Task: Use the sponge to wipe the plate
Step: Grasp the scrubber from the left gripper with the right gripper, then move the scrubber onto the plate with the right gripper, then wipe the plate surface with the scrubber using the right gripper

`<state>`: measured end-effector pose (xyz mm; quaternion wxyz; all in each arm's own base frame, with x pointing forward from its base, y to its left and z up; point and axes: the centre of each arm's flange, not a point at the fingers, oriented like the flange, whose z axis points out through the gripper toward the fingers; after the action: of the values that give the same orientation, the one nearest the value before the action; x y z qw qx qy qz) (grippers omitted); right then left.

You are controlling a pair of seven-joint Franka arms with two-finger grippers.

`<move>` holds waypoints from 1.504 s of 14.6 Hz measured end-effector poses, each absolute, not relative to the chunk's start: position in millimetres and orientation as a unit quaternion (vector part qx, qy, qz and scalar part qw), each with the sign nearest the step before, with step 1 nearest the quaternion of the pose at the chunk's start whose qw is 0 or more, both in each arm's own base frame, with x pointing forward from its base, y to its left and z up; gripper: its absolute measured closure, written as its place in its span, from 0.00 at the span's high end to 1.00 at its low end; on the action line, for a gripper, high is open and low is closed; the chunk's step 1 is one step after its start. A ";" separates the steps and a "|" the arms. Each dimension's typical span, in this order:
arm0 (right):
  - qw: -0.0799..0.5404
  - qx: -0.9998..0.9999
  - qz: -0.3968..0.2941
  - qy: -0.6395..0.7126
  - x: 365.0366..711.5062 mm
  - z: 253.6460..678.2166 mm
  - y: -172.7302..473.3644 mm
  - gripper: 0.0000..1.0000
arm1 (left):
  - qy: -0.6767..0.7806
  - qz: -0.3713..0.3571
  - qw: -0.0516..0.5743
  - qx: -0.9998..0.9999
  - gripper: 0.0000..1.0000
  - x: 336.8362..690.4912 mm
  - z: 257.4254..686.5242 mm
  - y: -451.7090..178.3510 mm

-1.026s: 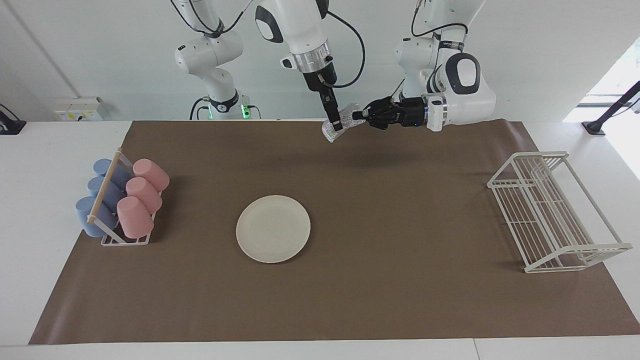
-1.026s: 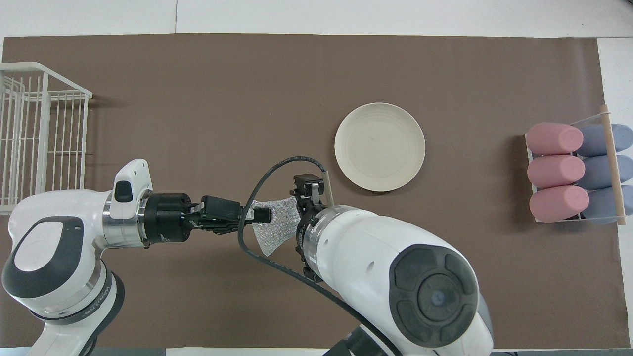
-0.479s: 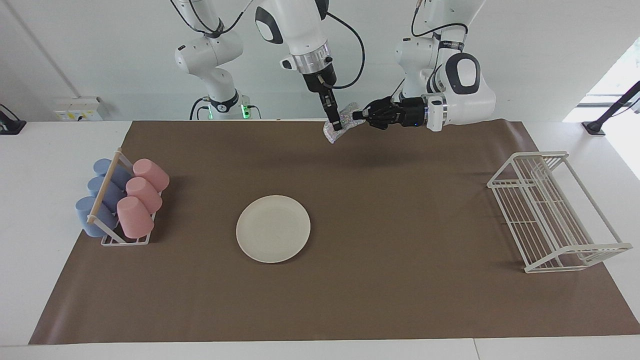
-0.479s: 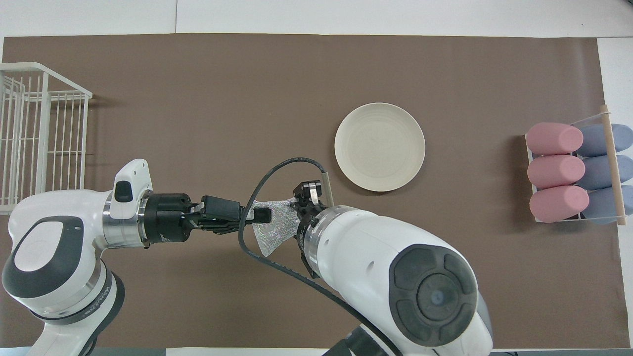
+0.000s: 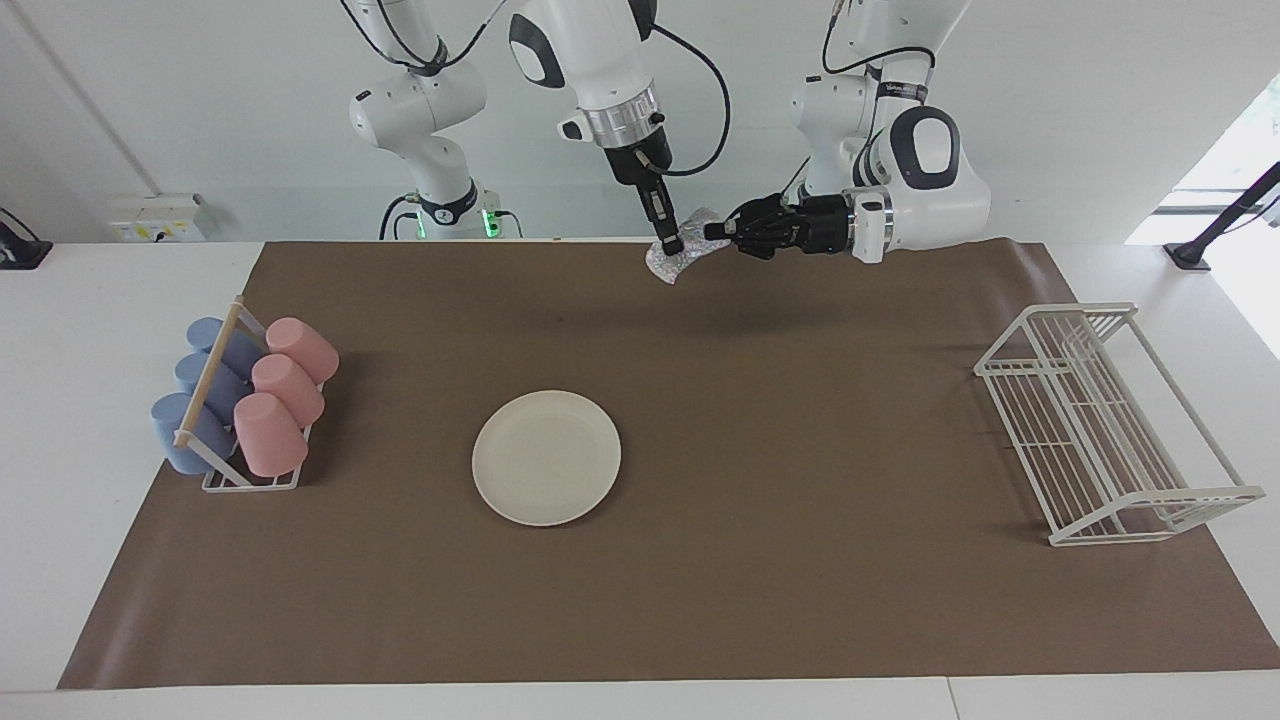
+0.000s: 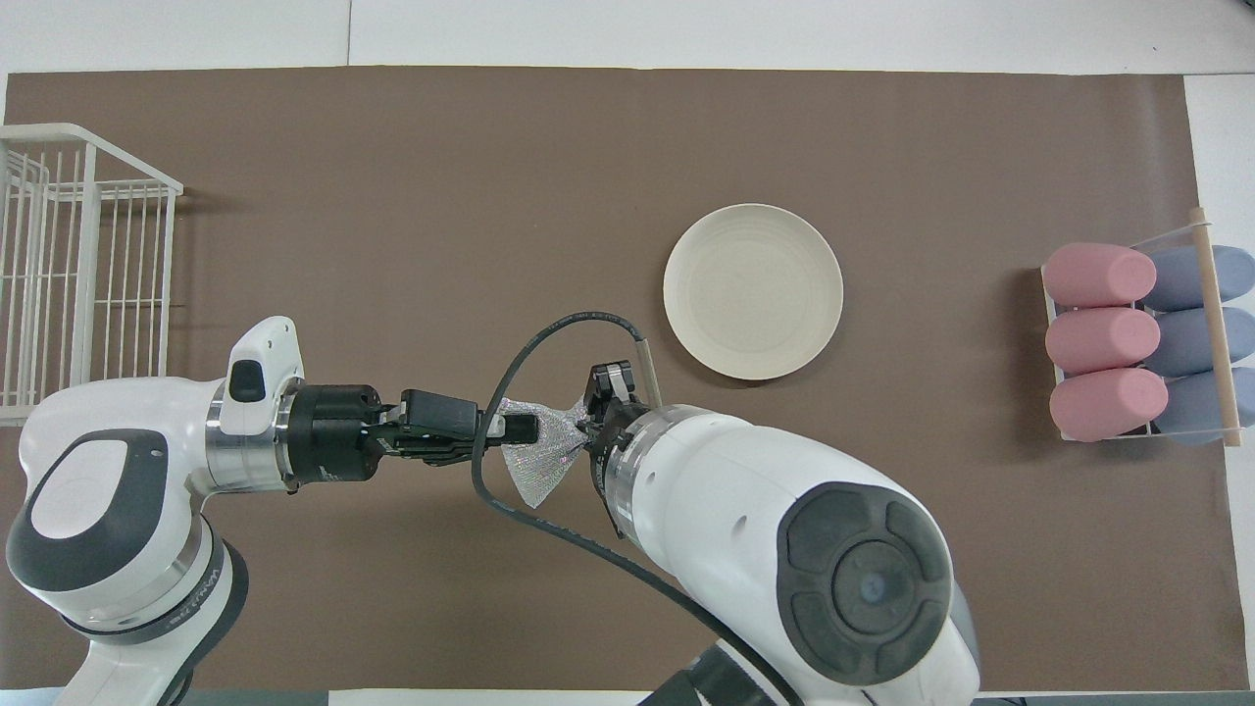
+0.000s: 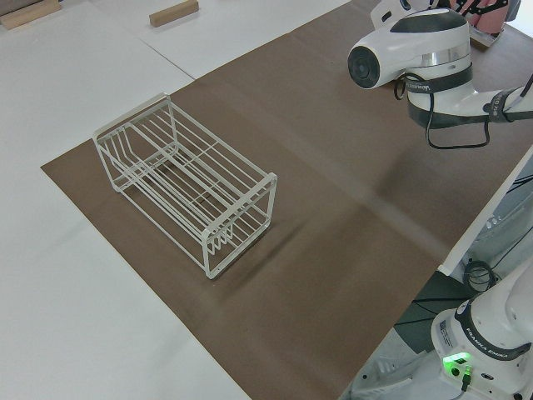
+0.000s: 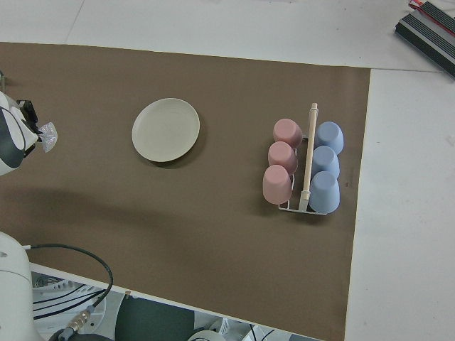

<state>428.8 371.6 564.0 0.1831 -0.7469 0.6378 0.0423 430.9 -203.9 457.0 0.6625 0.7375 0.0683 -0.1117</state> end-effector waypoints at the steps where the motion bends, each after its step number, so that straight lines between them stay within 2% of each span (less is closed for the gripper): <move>1: 0.183 -0.747 0.042 0.638 428.8 564.0 371.6 0.09 | 0.068 -0.112 0.662 0.738 0.04 430.9 457.0 -203.9; 3: 0.182 -0.747 0.042 0.638 429.3 563.1 370.8 0.08 | 0.070 -0.113 0.662 0.738 0.19 430.4 458.6 -203.8; 6: 0.182 -0.746 0.038 0.639 438.1 561.4 359.7 0.08 | 0.066 -0.121 0.646 0.751 0.54 426.9 461.3 -202.1; 10: 0.167 -0.771 0.015 0.615 478.8 539.7 299.6 0.08 | 0.062 -0.122 0.628 0.766 0.99 426.4 460.4 -196.7; 12: 0.164 -0.782 0.002 0.602 505.9 506.2 271.7 0.08 | 0.062 -0.120 0.608 0.782 1.00 429.9 459.6 -185.9; 15: 0.172 -0.786 -0.014 0.594 540.6 439.5 265.3 0.08 | 0.059 -0.111 0.564 0.816 1.00 436.4 456.9 -163.7; 19: 0.168 -0.794 -0.023 0.584 566.5 361.3 260.0 0.08 | 0.043 -0.085 0.483 0.871 1.00 442.6 447.9 -141.2; 22: 0.154 -0.805 -0.025 0.572 580.1 316.6 240.2 0.08 | 0.035 -0.056 0.395 0.916 1.00 450.2 440.5 -121.7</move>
<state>580.1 240.2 316.6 0.1541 -0.8052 0.5721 -0.0252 450.2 -121.7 440.5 0.3954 0.9161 0.0349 -0.0563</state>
